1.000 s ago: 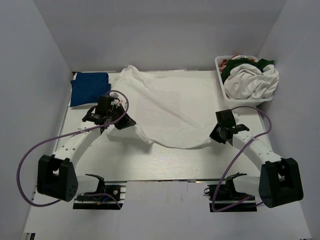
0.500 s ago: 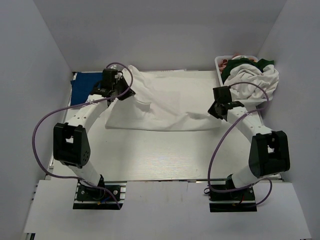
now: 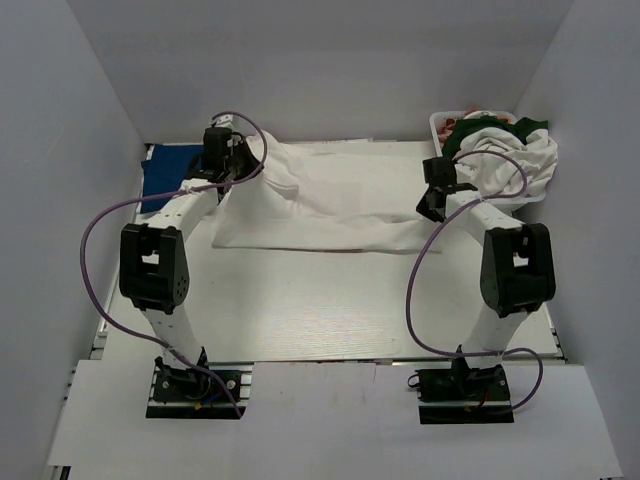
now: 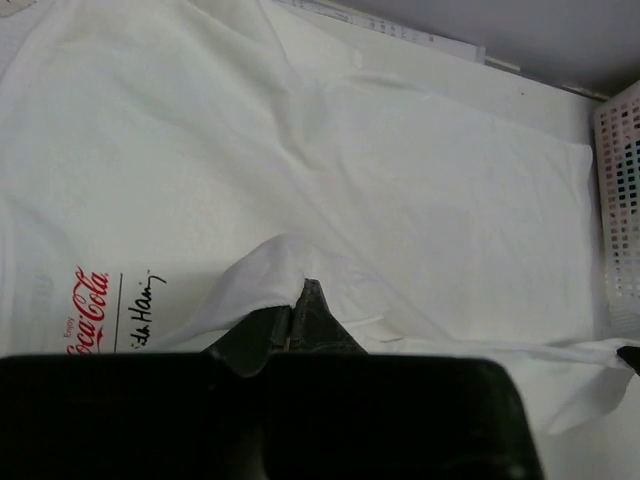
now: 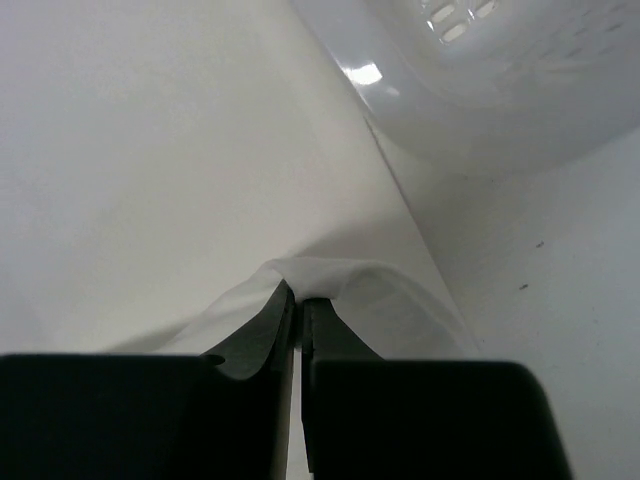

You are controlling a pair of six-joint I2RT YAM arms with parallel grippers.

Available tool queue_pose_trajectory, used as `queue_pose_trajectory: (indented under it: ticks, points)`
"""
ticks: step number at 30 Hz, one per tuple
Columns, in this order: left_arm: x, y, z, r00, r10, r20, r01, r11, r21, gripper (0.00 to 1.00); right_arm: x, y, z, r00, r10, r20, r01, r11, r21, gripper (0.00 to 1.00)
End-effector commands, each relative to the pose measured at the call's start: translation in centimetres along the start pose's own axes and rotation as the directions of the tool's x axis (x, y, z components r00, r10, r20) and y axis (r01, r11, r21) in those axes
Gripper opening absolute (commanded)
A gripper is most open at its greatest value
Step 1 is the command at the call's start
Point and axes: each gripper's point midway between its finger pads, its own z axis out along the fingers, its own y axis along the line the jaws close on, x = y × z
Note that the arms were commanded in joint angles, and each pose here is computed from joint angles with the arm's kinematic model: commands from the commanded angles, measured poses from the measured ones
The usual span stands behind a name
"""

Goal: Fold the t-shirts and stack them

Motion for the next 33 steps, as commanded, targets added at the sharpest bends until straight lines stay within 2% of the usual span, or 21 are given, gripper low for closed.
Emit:
queue_pose_trajectory:
  ticks: [1, 2, 3, 4, 5, 6, 7, 8, 9, 11, 12, 13, 17, 18, 19, 20, 25, 30, 32, 33]
  points:
    - [-5.3, -0.8, 0.4, 0.990, 0.046, 0.137, -0.047, 0.999, 0.007, 0.00, -2.4, 0.4, 1.0, 0.999, 0.004, 0.041, -0.005, 0.999, 0.032, 0.00]
    - [-5.4, -0.2, 0.9, 0.991, 0.041, 0.126, -0.040, 0.999, -0.007, 0.00, -2.9, 0.8, 1.0, 0.999, 0.005, 0.052, -0.006, 1.000, 0.026, 0.03]
    - [-4.2, 0.8, 2.5, 0.996, 0.035, 0.081, -0.033, 0.999, -0.027, 0.07, -3.0, 0.6, 1.1, 0.998, -0.002, 0.055, 0.000, 0.999, 0.039, 0.22]
    - [-5.0, 1.1, 2.8, 0.997, 0.038, 0.072, -0.036, 0.999, -0.041, 0.18, -3.3, 0.9, 1.4, 0.998, -0.007, 0.057, 0.005, 0.999, 0.042, 0.33]
    - [-4.7, 1.3, 3.5, 0.998, 0.036, 0.058, -0.034, 0.998, -0.047, 0.56, -3.5, 0.9, 1.4, 0.998, -0.011, 0.058, 0.009, 0.999, 0.042, 0.46]
    - [-3.4, 2.3, 5.0, 0.999, 0.030, 0.020, -0.028, 0.998, -0.064, 0.63, -3.5, 1.0, 1.5, 0.998, -0.021, 0.057, 0.018, 0.999, 0.045, 0.61]
    - [-4.3, 2.0, 5.6, 0.999, 0.041, 0.031, -0.039, 0.997, -0.059, 0.74, -4.0, 1.4, 1.2, 0.998, -0.018, 0.064, 0.016, 0.999, 0.034, 0.66]
    - [-3.5, 2.5, 6.1, 0.999, 0.034, -0.005, -0.035, 0.997, -0.076, 0.92, -4.0, 1.5, 1.1, 0.997, -0.035, 0.068, 0.033, 0.999, 0.030, 0.70]
    - [-5.2, 2.3, 6.2, 0.999, 0.033, 0.014, -0.032, 0.997, -0.076, 0.92, -4.5, 1.4, 0.7, 0.995, -0.035, 0.089, 0.031, 0.999, 0.040, 0.71]
    - [-3.4, 3.5, 7.1, 0.998, 0.006, -0.066, -0.014, 0.992, -0.123, 0.95, -4.6, 1.7, -0.1, 0.994, -0.056, 0.090, 0.053, 0.998, 0.032, 0.80]
    - [-4.0, 3.7, 6.7, 0.998, 0.001, -0.064, -0.009, 0.991, -0.131, 1.00, -4.1, 2.0, -0.3, 0.995, -0.067, 0.075, 0.066, 0.998, 0.019, 0.82]
    - [-3.7, 3.9, 6.7, 0.997, -0.002, -0.075, -0.009, 0.991, -0.136, 1.00, -4.1, 2.4, -0.6, 0.995, -0.070, 0.073, 0.071, 0.998, 0.000, 0.90]
    - [-2.1, 4.0, 4.2, 0.995, -0.050, -0.091, 0.036, 0.988, -0.151, 1.00, -2.0, 3.7, -2.5, 0.988, -0.139, 0.069, 0.144, 0.986, -0.079, 0.90]
    - [0.3, 5.0, 3.9, 0.991, -0.058, -0.120, 0.037, 0.985, -0.167, 1.00, -1.4, 4.1, -2.6, 0.987, -0.151, 0.064, 0.156, 0.983, -0.097, 0.90]
    - [-0.3, 4.5, 2.7, 0.994, -0.065, -0.093, 0.050, 0.987, -0.155, 1.00, -0.8, 5.5, -3.0, 0.986, -0.158, 0.059, 0.166, 0.972, -0.165, 0.90]
    - [2.2, 5.0, 2.6, 0.989, -0.083, -0.121, 0.063, 0.984, -0.164, 1.00, 0.5, 5.3, -2.4, 0.985, -0.171, 0.034, 0.174, 0.969, -0.175, 0.90]
    - [7.1, 6.2, 1.8, 0.968, -0.130, -0.215, 0.094, 0.981, -0.171, 1.00, 3.9, 6.9, -0.1, 0.978, -0.197, -0.063, 0.179, 0.959, -0.218, 0.90]
    - [12.6, 8.3, 1.5, 0.917, -0.186, -0.354, 0.095, 0.961, -0.258, 1.00, 7.5, 5.9, 2.3, 0.962, -0.207, -0.179, 0.171, 0.966, -0.195, 0.90]
    - [16.6, 9.0, 0.4, 0.868, -0.217, -0.447, 0.095, 0.956, -0.278, 1.00, 8.9, 4.9, 2.2, 0.952, -0.209, -0.225, 0.171, 0.970, -0.174, 0.90]
    - [17.5, 9.0, -0.3, 0.856, -0.236, -0.461, 0.109, 0.953, -0.284, 1.00, 11.0, 3.1, 1.9, 0.939, -0.210, -0.274, 0.176, 0.974, -0.145, 0.90]
